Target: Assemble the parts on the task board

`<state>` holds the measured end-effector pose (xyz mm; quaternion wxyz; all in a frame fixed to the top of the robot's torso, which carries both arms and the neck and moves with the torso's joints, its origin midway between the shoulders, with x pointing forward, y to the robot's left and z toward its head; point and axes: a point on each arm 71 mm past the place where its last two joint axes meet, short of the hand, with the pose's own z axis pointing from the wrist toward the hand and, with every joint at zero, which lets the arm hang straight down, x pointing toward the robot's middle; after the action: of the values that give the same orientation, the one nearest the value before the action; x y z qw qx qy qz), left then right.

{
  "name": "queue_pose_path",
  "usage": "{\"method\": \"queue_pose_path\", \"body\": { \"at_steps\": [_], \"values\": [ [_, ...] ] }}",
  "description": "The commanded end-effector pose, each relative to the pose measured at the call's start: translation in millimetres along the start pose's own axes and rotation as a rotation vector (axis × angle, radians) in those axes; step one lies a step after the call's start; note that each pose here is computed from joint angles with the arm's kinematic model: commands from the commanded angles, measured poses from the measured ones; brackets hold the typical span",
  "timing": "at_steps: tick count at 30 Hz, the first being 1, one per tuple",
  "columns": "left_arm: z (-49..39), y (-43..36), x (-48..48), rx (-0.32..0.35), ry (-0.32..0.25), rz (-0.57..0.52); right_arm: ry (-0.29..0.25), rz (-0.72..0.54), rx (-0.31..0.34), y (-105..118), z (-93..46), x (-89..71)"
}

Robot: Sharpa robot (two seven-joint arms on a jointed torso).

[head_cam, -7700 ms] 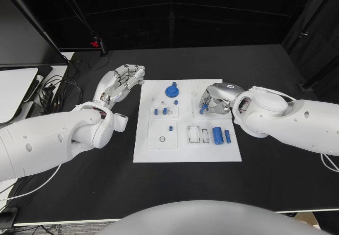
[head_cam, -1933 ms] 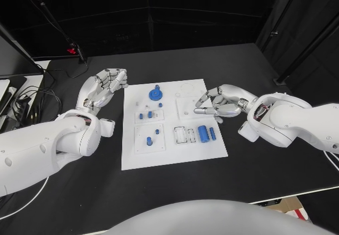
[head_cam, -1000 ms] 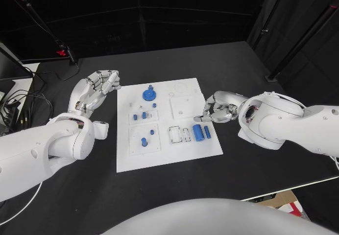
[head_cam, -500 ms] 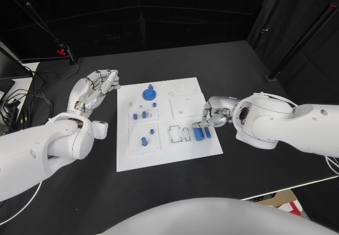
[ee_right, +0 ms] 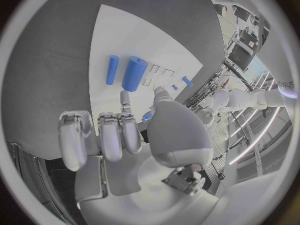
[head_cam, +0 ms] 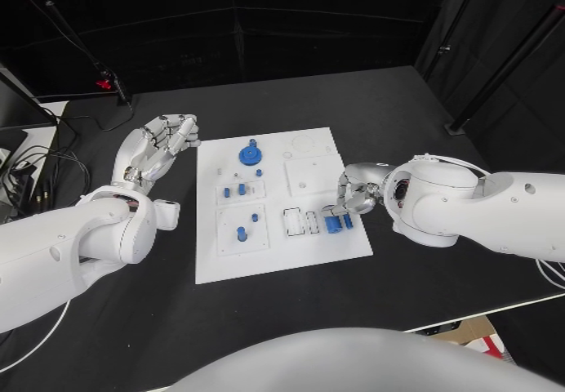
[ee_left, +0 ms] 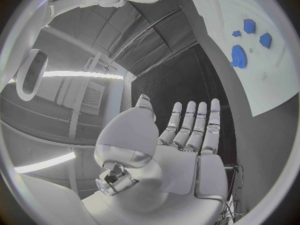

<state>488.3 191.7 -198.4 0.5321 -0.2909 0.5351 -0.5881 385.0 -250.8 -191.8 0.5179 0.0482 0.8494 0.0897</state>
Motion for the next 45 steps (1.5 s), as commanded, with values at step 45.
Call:
{"method": "queue_pose_path", "body": {
  "at_steps": [45],
  "values": [
    [-0.8, -6.6, 0.3, 0.084, 0.008, -0.011, 0.109, -0.091, 0.076, -1, 16.0, 13.0]
  ]
}}
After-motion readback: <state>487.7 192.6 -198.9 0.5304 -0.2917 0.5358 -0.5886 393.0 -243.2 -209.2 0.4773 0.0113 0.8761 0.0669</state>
